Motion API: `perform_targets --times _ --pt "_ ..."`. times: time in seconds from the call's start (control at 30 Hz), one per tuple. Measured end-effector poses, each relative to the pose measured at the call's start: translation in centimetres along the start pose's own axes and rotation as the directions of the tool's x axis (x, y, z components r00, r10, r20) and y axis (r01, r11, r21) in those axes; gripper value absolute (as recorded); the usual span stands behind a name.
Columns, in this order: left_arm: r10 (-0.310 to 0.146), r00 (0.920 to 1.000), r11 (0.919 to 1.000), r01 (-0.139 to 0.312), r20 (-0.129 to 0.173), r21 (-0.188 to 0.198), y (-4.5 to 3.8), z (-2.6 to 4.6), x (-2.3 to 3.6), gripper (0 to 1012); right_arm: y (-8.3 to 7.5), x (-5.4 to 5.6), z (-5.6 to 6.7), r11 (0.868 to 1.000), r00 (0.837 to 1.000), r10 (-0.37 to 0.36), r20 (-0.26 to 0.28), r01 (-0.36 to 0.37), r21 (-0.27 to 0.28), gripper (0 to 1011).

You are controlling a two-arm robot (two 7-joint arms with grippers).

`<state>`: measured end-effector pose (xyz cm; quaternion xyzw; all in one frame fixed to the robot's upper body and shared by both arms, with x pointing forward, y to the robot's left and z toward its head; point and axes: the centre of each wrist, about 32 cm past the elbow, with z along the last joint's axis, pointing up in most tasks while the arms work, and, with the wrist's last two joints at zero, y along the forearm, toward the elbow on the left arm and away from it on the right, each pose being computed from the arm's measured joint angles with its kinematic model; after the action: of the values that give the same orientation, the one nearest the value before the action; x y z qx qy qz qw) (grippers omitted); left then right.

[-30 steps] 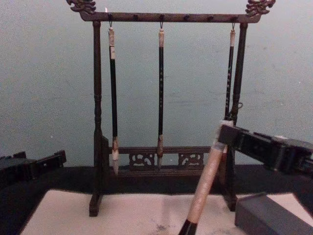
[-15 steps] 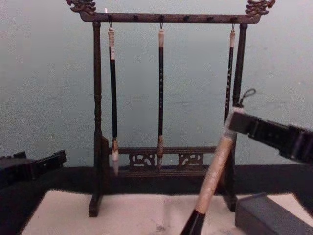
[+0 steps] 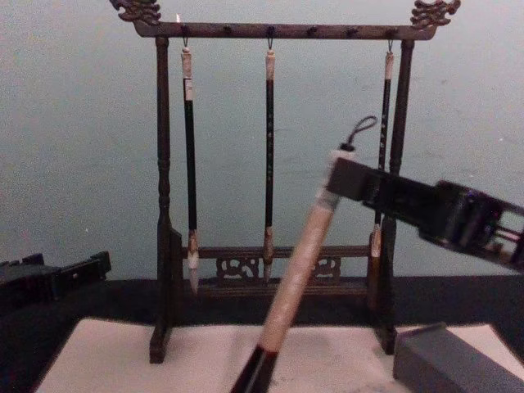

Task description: Pick up the brush from the inkstone, write on the paper, then place the brush back to its original position.

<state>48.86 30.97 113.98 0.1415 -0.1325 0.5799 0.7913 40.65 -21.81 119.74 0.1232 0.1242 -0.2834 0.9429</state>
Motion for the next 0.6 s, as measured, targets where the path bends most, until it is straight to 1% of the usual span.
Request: perform_targets --times 0.2,0.4,0.6 --pt "0.0 1.0 1.0 0.0 0.0 0.0 0.0 0.0 0.0 1002 0.7 -0.1 -0.7 1.0 1.0 0.017 -0.016 -0.018 -0.017 163" --pt "0.0 1.0 1.0 0.0 0.0 0.0 0.0 0.0 0.0 1002 1.0 0.4 -1.5 0.999 0.999 0.009 -0.031 -0.01 -0.038 163" --pt "0.0 1.0 1.0 0.0 0.0 0.0 0.0 0.0 0.0 1002 0.8 0.9 -2.0 0.999 0.999 -0.013 -0.035 0.011 -0.05 163"
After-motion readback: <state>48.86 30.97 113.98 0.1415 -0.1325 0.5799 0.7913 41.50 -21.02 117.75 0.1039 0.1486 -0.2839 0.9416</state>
